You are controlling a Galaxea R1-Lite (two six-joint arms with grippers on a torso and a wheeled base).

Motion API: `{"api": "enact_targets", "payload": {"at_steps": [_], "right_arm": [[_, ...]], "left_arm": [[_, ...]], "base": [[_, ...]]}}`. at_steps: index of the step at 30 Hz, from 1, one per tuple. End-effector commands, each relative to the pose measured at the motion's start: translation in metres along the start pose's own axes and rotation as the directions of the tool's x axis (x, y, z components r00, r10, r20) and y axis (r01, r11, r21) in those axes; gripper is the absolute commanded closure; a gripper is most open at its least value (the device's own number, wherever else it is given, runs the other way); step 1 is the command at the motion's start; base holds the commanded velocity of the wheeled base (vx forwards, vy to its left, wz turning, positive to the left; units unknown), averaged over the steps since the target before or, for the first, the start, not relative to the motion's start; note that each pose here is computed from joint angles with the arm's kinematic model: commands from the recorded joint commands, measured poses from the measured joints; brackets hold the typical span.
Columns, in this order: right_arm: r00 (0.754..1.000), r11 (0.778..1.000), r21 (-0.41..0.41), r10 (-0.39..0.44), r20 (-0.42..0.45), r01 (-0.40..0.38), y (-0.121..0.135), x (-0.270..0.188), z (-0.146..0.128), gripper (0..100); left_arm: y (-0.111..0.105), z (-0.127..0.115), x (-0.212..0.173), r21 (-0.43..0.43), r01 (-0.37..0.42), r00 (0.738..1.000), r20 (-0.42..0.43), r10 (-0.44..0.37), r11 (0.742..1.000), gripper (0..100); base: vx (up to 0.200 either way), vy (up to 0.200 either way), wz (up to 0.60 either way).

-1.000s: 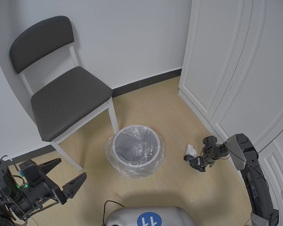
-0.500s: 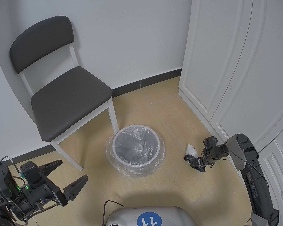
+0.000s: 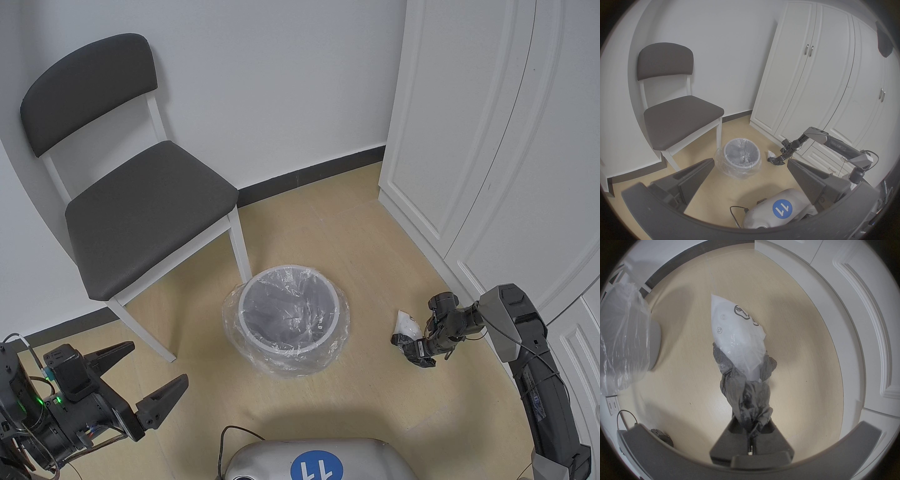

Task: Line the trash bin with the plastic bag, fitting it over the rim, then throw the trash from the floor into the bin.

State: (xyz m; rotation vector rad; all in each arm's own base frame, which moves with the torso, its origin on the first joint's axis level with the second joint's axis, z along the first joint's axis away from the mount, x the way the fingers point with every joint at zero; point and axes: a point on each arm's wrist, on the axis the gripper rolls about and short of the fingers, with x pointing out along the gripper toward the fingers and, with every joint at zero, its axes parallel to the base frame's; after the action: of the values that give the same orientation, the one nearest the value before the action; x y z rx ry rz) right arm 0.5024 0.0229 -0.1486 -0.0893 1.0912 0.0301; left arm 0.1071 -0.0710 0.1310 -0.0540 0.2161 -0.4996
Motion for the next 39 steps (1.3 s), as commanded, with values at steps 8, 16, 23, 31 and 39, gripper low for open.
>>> {"api": "enact_targets", "payload": {"at_steps": [8, 16, 23, 31, 39], "right_arm": [[0.999, 0.998, 0.052, -0.046, 0.001, 0.046, -0.001, -0.001, 0.001, 100], [0.961, 0.977, 0.194, -0.135, 0.24, 0.088, 0.006, -0.032, 0.041, 100], [0.962, 0.964, 0.256, 0.001, 0.272, -0.073, 0.004, -0.107, 0.054, 100], [0.847, 0.958, 0.174, 0.106, 0.52, -0.227, 0.04, -0.27, 0.063, 100], [0.701, 0.93, -0.041, 0.305, 0.645, -0.366, 0.098, -0.394, 0.017, 100]], "left_arm": [[-0.001, -0.001, 0.0, 0.0, 0.009, 1.0, -0.006, -0.009, 1.0, 0], [-0.003, 0.001, -0.003, 0.002, 0.026, 1.0, 0.015, -0.026, 1.0, 0], [-0.004, 0.006, -0.009, 0.005, 0.041, 0.997, 0.059, -0.041, 0.999, 0], [-0.007, 0.006, -0.013, 0.012, 0.068, 0.995, 0.069, -0.068, 0.998, 0], [-0.007, 0.003, -0.01, 0.015, 0.064, 0.997, 0.041, -0.065, 0.998, 0]], "base": [[0.0, 0.0, 0.0], [0.0, 0.0, 0.0], [0.0, 0.0, 0.0], [0.0, 0.0, 0.0], [0.0, 0.0, 0.0]]}}
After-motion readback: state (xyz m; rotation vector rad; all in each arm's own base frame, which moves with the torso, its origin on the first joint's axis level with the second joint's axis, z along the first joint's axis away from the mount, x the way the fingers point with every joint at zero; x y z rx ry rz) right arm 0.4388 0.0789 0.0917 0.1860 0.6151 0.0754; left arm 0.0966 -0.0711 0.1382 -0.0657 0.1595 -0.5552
